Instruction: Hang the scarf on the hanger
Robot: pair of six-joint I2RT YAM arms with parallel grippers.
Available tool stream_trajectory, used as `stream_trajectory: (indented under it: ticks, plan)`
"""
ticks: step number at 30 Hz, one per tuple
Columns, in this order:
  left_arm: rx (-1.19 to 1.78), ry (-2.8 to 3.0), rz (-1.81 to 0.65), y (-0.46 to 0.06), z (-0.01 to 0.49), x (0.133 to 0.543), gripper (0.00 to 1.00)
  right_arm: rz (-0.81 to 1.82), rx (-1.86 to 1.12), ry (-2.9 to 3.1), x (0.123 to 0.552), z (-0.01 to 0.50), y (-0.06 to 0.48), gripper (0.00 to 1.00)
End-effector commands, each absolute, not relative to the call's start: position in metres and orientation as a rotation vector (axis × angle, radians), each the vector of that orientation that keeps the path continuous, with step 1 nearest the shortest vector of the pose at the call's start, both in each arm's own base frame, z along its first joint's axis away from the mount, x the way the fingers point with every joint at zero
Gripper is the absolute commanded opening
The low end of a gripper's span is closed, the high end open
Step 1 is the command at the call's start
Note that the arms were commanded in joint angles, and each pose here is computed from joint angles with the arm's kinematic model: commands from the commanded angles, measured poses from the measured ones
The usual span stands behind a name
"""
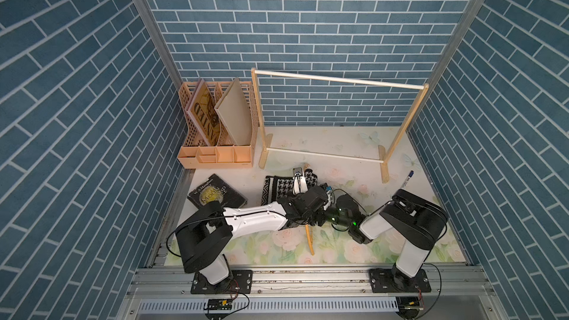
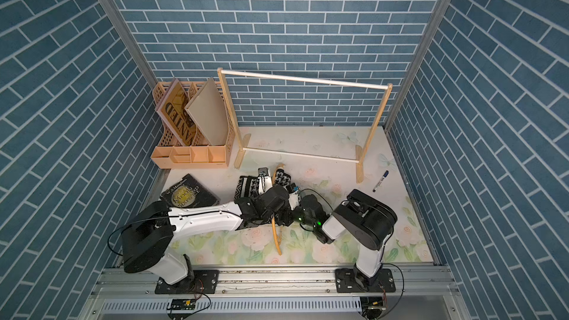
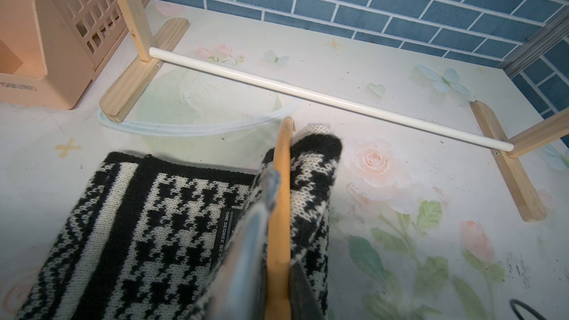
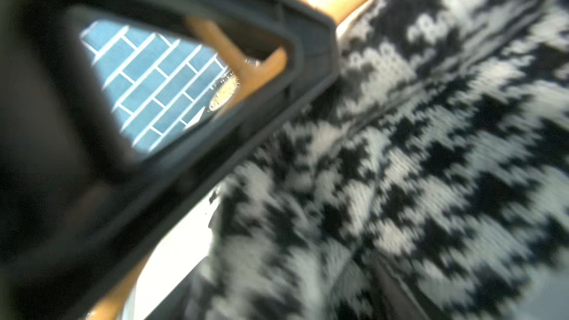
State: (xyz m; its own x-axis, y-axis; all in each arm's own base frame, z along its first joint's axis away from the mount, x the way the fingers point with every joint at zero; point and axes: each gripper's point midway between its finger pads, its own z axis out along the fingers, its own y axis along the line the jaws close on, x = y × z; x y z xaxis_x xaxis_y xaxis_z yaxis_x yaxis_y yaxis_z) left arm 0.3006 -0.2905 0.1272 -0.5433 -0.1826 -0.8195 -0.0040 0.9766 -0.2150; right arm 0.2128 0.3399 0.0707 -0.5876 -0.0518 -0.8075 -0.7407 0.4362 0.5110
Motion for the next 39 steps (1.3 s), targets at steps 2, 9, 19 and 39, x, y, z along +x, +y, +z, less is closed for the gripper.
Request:
stream_trajectory:
  ticks: [2,9,19,39]
  plan:
    - [-0.091,2.208,-0.217,-0.295,0.103,0.296,0.00,1.132,-0.802,1.893,0.199,0.075,0.342,0.83]
    - [-0.093,2.207,-0.209,-0.294,0.104,0.296,0.00,1.060,-0.779,1.910,0.198,0.076,0.324,0.82]
    - [-0.098,2.204,-0.197,-0.289,0.104,0.296,0.00,0.872,-0.657,1.879,0.196,0.098,0.269,0.76]
    - [-0.095,2.208,-0.249,-0.292,0.109,0.293,0.00,0.904,-0.603,1.690,0.312,0.140,0.320,0.00]
